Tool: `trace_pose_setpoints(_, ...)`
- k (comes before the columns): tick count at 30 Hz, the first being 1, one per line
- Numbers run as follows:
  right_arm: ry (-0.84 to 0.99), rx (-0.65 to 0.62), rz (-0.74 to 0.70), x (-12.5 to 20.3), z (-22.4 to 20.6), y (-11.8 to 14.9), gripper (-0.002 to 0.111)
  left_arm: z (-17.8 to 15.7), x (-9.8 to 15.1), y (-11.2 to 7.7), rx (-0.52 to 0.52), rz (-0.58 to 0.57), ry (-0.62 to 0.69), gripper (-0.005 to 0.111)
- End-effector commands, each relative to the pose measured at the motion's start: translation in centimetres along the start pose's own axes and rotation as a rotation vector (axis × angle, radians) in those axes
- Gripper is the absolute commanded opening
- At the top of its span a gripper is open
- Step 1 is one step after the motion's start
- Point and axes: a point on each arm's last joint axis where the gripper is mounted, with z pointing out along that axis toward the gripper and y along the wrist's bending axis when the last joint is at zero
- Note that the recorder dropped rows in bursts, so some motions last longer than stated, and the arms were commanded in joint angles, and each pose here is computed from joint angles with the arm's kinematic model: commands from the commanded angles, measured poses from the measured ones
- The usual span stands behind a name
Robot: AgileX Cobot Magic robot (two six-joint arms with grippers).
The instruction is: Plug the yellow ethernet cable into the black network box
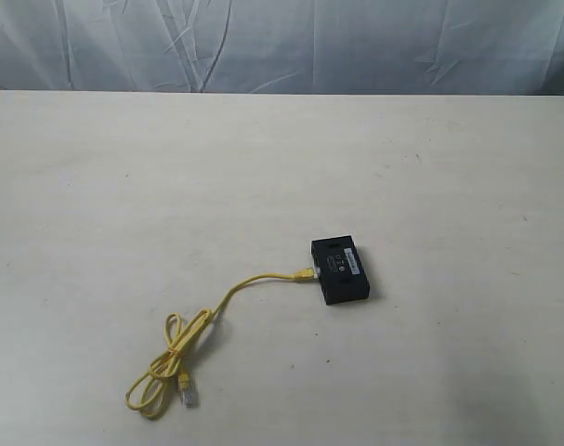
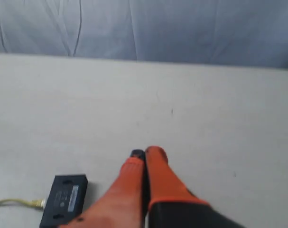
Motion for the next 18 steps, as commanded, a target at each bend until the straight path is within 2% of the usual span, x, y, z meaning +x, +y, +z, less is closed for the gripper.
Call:
trace_pose_setpoints(1,-0.182,0.038,-0.03,1.2,-3.3,0.3,-0.001,-2.2,1.3,-0.3,-0.008,0.0,-0.056,0.0)
trace_pose_setpoints(9,-0.422,0.026,-0.054,1.5,-8.1,1.3,-0.001,-4.2,1.5,-0.5,-0.012,0.008,-0.107,0.0)
trace_pose_setpoints(18,-0.522,0.028,-0.071,1.8,-10.0,1.7,-0.001,-4.2,1.5,-0.5,-0.012,0.008,-0.107,0.0)
